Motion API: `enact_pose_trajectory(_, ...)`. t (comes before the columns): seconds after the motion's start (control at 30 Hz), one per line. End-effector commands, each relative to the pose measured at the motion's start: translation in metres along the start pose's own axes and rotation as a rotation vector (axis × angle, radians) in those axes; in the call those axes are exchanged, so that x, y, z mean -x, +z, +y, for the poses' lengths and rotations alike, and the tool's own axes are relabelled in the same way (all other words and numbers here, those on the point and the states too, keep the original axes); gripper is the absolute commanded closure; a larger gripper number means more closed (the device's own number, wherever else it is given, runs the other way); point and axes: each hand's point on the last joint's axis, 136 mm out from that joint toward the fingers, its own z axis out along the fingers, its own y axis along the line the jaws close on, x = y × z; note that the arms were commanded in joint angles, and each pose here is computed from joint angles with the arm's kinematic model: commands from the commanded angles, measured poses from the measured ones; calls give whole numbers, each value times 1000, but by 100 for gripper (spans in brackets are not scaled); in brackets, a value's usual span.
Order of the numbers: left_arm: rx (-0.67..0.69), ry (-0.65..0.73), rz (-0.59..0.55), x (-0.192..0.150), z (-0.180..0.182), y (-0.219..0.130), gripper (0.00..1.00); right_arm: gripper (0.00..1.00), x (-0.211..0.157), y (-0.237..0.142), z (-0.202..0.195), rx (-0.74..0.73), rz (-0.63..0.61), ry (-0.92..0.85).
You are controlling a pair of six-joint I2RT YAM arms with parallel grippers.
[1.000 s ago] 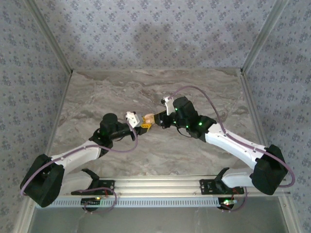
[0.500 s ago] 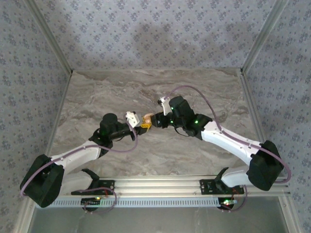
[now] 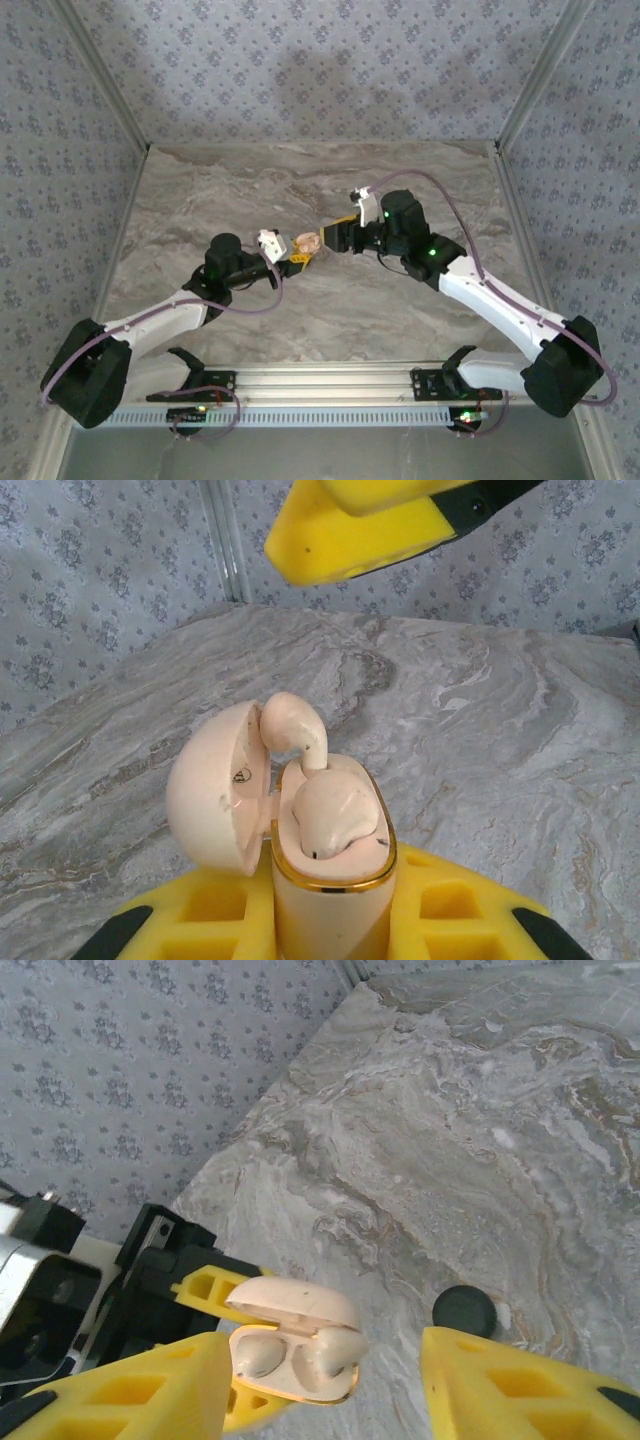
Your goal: Insert wireless bluetooth earbuds into charging case
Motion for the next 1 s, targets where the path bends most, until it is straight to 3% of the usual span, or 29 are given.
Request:
enact_pose_trajectory(0.0,-11,45,-81,29,-1,-3,98,52,-1,5,1,73,31,65)
enact_pose_trajectory(0.13,-11,50,-82,29,-2,-3,98,58,-8,16,-4,87,75,106)
enact_pose_trajectory(0.4,-9,49,-79,29,-1,-4,98,52,-22,32,-5,109,131,126)
enact_pose_trajectory(0.63,-9,50,-80,29,-2,-4,98,52,-24,34,-15,62,132,151)
enact_pose_trajectory(0.97,-4,46,-74,26,-1,-4,98,49,-12,18,2,109,76,112)
